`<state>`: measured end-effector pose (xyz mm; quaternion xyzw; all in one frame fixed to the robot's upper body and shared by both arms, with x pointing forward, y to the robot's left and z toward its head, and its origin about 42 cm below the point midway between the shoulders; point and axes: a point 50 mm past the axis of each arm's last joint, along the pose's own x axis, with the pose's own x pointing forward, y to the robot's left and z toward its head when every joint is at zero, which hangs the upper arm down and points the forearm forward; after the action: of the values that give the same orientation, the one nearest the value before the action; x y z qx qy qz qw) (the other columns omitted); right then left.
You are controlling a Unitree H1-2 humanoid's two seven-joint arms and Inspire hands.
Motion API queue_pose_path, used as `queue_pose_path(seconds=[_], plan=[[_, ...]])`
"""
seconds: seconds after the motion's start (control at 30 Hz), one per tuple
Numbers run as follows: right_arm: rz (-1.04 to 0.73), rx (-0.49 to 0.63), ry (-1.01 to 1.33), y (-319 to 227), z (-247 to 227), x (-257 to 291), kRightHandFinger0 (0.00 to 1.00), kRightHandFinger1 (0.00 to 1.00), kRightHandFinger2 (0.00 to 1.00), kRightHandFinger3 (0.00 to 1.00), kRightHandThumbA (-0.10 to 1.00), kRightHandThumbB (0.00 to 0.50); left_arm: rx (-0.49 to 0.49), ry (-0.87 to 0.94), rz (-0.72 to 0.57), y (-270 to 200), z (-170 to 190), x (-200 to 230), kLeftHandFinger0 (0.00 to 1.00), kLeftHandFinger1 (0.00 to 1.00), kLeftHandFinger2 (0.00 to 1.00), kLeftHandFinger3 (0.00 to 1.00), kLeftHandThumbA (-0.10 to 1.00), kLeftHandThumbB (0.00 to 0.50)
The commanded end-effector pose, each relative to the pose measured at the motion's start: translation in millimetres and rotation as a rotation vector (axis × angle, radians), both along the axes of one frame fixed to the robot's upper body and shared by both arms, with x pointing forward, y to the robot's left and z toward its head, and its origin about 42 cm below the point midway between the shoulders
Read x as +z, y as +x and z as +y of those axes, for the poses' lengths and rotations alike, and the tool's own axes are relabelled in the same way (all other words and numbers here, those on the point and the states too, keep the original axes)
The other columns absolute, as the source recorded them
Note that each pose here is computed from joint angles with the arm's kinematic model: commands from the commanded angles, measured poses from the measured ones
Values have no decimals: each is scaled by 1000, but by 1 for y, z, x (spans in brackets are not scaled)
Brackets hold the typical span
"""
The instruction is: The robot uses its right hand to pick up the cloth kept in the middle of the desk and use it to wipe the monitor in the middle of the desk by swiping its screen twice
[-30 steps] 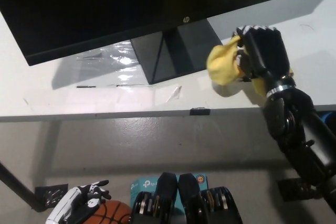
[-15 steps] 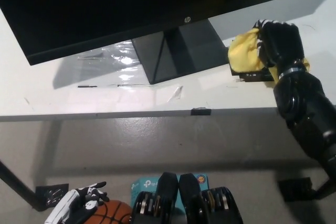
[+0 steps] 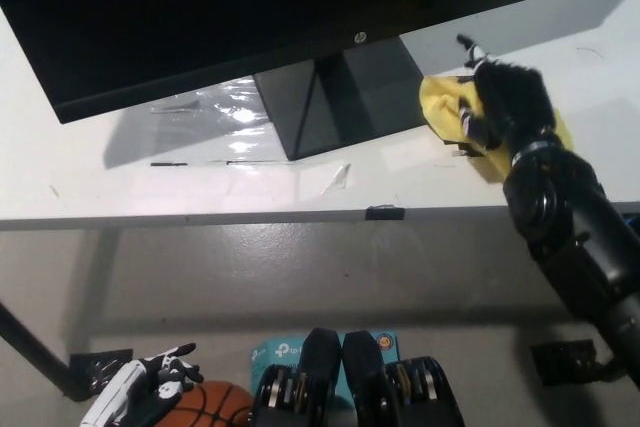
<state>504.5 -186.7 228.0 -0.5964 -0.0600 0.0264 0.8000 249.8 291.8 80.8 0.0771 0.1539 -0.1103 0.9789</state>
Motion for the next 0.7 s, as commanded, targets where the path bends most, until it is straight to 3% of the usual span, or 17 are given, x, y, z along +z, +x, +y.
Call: queue_pose_path(seconds=[0.0, 0.03, 0.13, 0.17, 0.4, 0.53, 0.67], plan=[[204, -4, 10, -15, 8, 23, 1000, 1000, 1000, 1000, 699, 350, -20, 35, -70, 4, 7, 14, 852, 857, 931, 1000, 287, 58], [206, -4, 7, -17, 8, 22, 1000, 1000, 1000, 1000, 734, 370, -18, 29, -68, 4, 7, 14, 852, 857, 931, 1000, 285, 60], [205, -4, 18, -22, 5, 24, 1000, 1000, 1000, 1000, 769, 363, -13, 35, -66, 5, 7, 16, 858, 850, 923, 1000, 309, 74], [196, -19, 21, -21, 2, 25, 1000, 1000, 1000, 1000, 781, 401, -11, 31, -70, 6, 7, 16, 856, 849, 921, 1000, 301, 69], [188, -67, 33, -24, -10, 26, 1000, 1000, 1000, 1000, 851, 459, -6, 26, -71, 6, 7, 15, 813, 840, 909, 1000, 264, 63], [184, -56, 32, -33, -15, 29, 1000, 1000, 1000, 1000, 882, 453, -18, 40, -80, 7, 8, 17, 816, 845, 920, 1000, 284, 60], [112, 14, 31, -76, -21, 40, 1000, 1000, 1000, 1000, 853, 432, -21, 42, -80, 7, 8, 18, 841, 849, 918, 1000, 301, 66]])
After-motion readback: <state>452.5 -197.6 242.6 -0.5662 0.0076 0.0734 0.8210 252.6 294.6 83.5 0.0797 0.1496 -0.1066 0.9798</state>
